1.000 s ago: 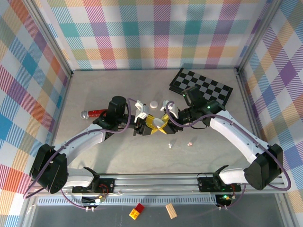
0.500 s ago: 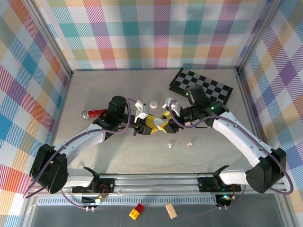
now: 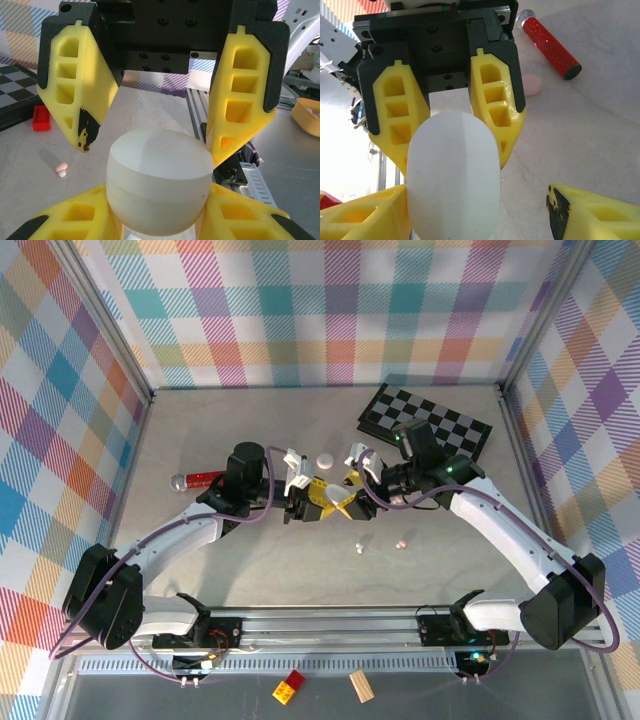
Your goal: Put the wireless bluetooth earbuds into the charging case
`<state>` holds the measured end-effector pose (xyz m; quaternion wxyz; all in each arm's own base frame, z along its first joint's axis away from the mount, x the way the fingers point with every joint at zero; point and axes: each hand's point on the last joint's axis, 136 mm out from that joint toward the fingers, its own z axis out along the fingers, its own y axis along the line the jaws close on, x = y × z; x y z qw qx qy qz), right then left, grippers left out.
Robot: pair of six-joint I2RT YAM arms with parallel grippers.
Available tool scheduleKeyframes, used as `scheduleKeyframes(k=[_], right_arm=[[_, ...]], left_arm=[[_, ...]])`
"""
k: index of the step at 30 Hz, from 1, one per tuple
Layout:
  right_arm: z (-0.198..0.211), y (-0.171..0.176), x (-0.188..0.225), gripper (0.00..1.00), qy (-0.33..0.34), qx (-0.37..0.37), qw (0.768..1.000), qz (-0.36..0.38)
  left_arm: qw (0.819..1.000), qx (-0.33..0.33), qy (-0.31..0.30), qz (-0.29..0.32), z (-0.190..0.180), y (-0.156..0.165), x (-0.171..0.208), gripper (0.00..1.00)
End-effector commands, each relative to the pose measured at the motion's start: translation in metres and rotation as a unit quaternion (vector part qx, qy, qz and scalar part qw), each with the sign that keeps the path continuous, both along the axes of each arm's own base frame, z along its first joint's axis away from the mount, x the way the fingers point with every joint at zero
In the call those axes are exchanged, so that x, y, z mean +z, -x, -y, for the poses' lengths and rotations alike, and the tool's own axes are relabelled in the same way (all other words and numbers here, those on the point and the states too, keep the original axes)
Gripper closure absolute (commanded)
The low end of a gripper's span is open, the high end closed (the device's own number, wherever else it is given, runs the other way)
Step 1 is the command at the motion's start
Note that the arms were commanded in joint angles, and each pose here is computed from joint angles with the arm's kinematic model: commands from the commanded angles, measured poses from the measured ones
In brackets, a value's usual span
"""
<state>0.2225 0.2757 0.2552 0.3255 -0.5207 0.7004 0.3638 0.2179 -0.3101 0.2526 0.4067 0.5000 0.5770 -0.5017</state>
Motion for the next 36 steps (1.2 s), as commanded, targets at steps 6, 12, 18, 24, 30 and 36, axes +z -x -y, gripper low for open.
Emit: scheduleKeyframes(k=[6,12,18,24,30,36], right_arm=[[0.014,-0.031,0.007,0.32,-0.005,-0.08,0.996,0.027],[0.017,-0.034,0.01,0.32,-0.013,-0.09,0.996,0.025],[0.022,-0.042,0.016,0.32,-0.022,-0.11,0.993,0.033],[0.028,-0.051,0.024,0.31,-0.046,-0.133,0.989,0.036],[0.023,-0.024,0.04,0.25,-0.087,-0.073,0.992,0.048],[0.033,-0.014,0.06,0.23,-0.141,-0.084,0.985,0.056]], left_arm=[[1.0,-0.02,0.017,0.016,0.002,0.008,0.005,0.66],[1.0,-0.02,0.016,0.014,0.002,0.008,0.003,0.66],[1.0,-0.02,0.017,0.015,0.003,0.006,0.002,0.66],[1.0,-0.014,0.022,0.013,0.004,0.003,0.001,0.66],[0.999,0.011,0.03,0.021,0.004,-0.007,0.001,0.66],[0.997,0.045,0.051,0.031,0.0,-0.023,0.005,0.66]])
